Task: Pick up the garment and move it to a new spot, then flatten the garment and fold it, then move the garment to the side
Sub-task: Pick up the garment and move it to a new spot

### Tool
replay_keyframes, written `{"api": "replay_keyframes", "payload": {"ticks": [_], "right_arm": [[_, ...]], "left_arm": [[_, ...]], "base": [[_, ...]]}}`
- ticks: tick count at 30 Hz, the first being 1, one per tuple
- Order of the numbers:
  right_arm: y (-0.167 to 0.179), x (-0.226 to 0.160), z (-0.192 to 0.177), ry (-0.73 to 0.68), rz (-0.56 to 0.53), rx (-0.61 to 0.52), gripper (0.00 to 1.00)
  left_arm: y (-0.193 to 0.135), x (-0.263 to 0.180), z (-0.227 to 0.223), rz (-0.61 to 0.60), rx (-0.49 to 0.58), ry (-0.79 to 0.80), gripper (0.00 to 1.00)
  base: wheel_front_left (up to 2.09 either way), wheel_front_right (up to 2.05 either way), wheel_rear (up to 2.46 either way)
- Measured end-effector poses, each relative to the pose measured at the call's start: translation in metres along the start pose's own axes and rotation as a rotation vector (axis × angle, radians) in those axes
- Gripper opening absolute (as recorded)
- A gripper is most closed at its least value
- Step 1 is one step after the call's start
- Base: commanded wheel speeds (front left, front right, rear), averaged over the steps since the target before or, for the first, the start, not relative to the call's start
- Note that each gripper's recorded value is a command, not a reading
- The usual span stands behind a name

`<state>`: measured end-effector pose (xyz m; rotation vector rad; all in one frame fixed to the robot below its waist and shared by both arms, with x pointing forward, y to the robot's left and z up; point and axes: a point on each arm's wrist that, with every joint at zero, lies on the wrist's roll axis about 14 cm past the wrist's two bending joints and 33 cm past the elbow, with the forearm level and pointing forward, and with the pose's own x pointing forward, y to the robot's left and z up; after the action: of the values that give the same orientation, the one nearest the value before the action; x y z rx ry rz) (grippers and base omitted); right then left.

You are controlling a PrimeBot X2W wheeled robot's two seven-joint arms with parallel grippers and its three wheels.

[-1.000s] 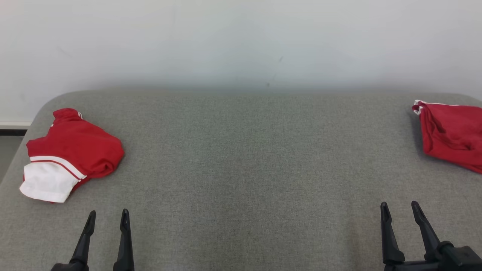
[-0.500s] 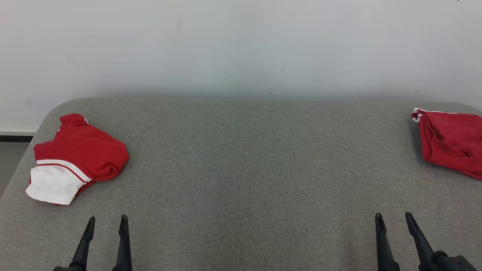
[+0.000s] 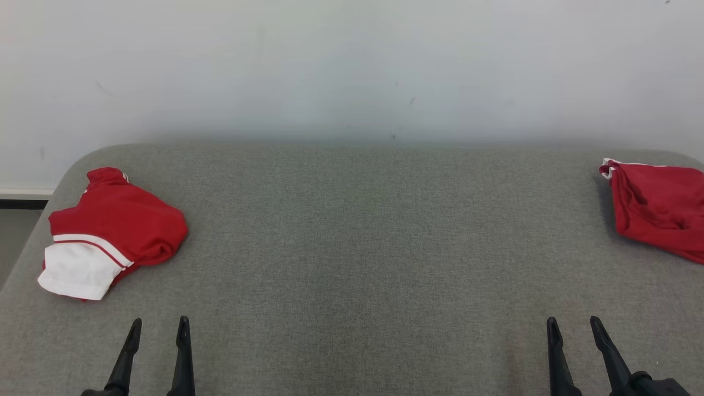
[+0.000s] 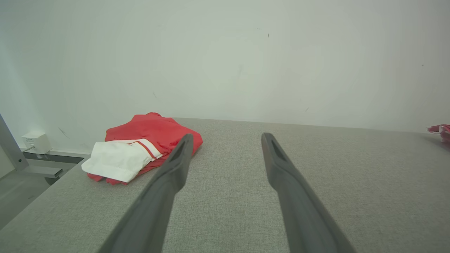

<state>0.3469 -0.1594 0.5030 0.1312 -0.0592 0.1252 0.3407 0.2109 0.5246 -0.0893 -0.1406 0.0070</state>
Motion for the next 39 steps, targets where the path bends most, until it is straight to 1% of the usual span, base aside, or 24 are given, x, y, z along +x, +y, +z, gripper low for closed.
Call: {"api": "replay_keyframes", "payload": {"ticks": [9, 17, 29, 39], "right_arm": [[0.005, 0.002, -0.002, 0.002, 0.015, 0.014, 1.00], [0.026, 0.011, -0.012, 0.031, 0.081, 0.043, 1.00], [0.079, 0.033, -0.029, 0.080, 0.245, 0.065, 1.00], [0.134, 0.046, -0.041, 0.117, 0.409, 0.079, 1.00]], "left_arm": [[0.005, -0.004, 0.000, 0.013, 0.007, 0.003, 1.00], [0.022, -0.017, 0.005, 0.073, 0.019, -0.001, 1.00], [0.075, -0.062, 0.014, 0.256, 0.054, 0.001, 1.00], [0.115, -0.111, 0.020, 0.432, 0.072, 0.003, 1.00]], "base": [[0.00, 0.00, 0.00], [0.00, 0.00, 0.00], [0.00, 0.00, 0.00], [0.00, 0.00, 0.00]]}}
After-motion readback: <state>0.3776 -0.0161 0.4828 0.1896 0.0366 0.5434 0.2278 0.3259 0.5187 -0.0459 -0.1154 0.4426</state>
